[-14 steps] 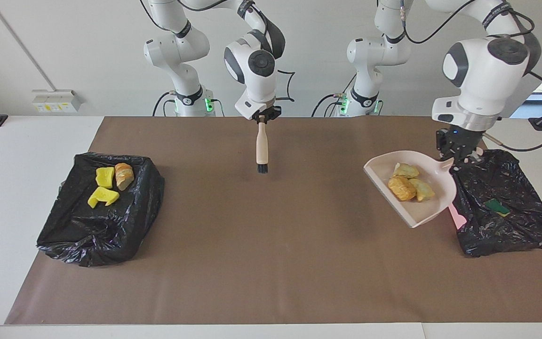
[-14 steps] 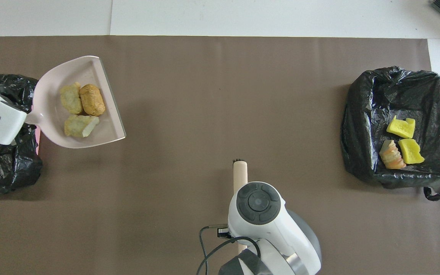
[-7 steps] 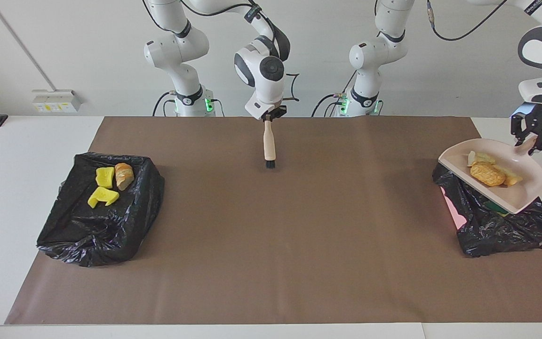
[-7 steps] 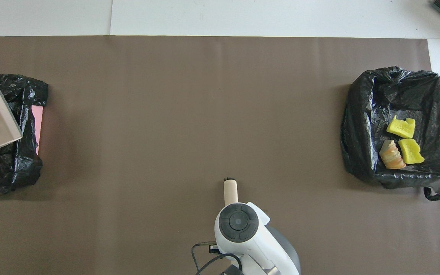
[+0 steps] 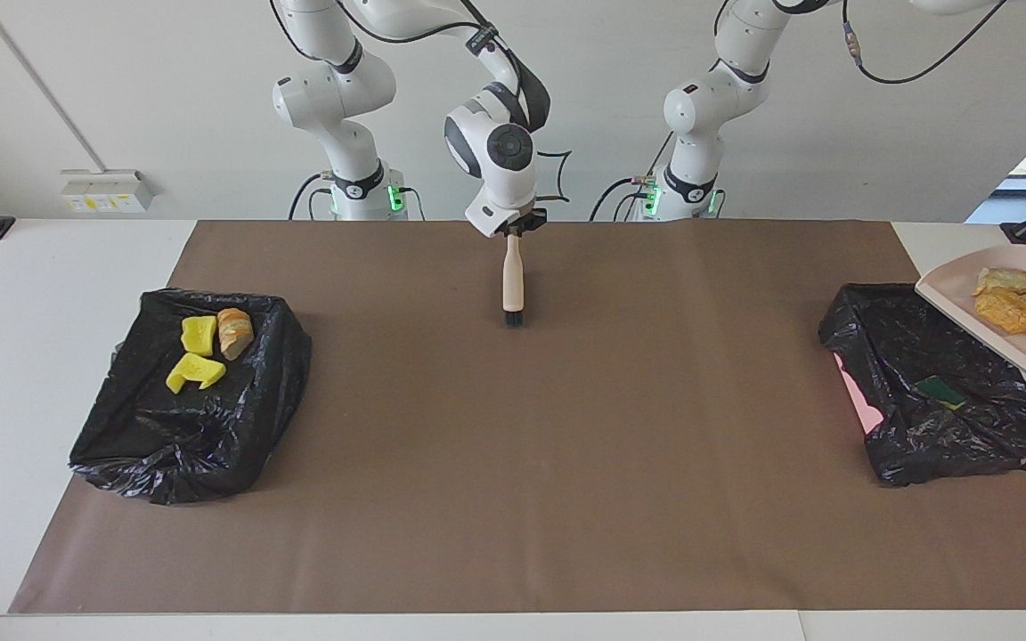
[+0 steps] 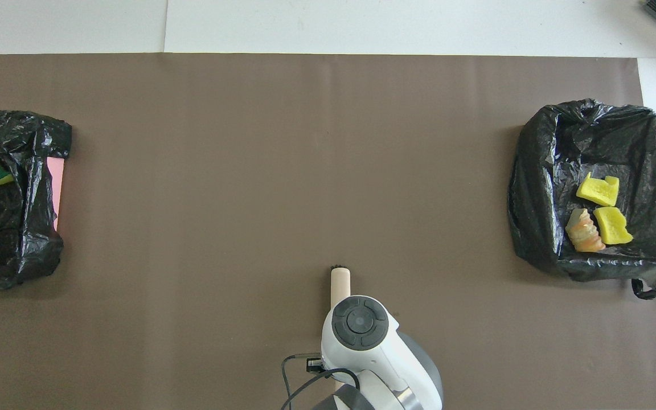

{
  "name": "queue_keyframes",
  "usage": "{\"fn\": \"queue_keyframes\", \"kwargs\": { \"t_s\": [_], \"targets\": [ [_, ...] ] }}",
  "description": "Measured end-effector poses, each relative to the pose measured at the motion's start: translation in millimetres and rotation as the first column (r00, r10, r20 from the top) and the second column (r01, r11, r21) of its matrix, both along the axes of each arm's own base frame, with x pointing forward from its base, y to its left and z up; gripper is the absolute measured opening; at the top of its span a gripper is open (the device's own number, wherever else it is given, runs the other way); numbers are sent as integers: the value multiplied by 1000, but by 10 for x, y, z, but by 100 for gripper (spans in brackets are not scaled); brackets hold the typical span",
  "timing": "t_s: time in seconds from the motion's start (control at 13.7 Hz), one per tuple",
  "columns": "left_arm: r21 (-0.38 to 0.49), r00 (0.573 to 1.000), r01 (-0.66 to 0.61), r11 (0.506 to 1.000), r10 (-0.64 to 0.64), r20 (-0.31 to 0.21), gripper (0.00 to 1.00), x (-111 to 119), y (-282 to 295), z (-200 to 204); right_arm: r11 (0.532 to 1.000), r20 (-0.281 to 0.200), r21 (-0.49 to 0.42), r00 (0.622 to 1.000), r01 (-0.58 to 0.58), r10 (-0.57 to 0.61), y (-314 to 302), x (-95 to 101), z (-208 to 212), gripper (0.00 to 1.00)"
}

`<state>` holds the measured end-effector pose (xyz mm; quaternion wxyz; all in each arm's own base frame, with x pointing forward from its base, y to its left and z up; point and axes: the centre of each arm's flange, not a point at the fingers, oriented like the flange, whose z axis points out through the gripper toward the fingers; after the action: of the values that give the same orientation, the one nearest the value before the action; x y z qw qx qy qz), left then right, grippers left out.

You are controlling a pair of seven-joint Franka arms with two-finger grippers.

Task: Sweep and dump trash in bin
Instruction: 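Tip the dustpan over the black bag with the left gripper to dump it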

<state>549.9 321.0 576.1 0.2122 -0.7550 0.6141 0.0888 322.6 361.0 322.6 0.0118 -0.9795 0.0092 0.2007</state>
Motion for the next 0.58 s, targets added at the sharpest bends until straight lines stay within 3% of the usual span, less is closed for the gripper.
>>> {"fn": "queue_keyframes", "kwargs": {
  "t_s": [0.22,0.29,0.44,0.58],
  "targets": [
    [127,997,60,990,-53,-60,33,106,35,-107,1000,0,0,1000,0,0,1,1,0,26],
    [158,994,80,984,-67,-87,33,150,34,-176,1000,2,3,1000,-6,6,1,2,0,32],
    [206,988,114,972,-88,-128,33,267,-73,-315,1000,33,11,999,-29,28,14,45,28,53],
    [264,984,133,955,-94,-155,33,376,-253,-428,999,103,7,993,-51,50,10,201,140,75]
  ]
}}
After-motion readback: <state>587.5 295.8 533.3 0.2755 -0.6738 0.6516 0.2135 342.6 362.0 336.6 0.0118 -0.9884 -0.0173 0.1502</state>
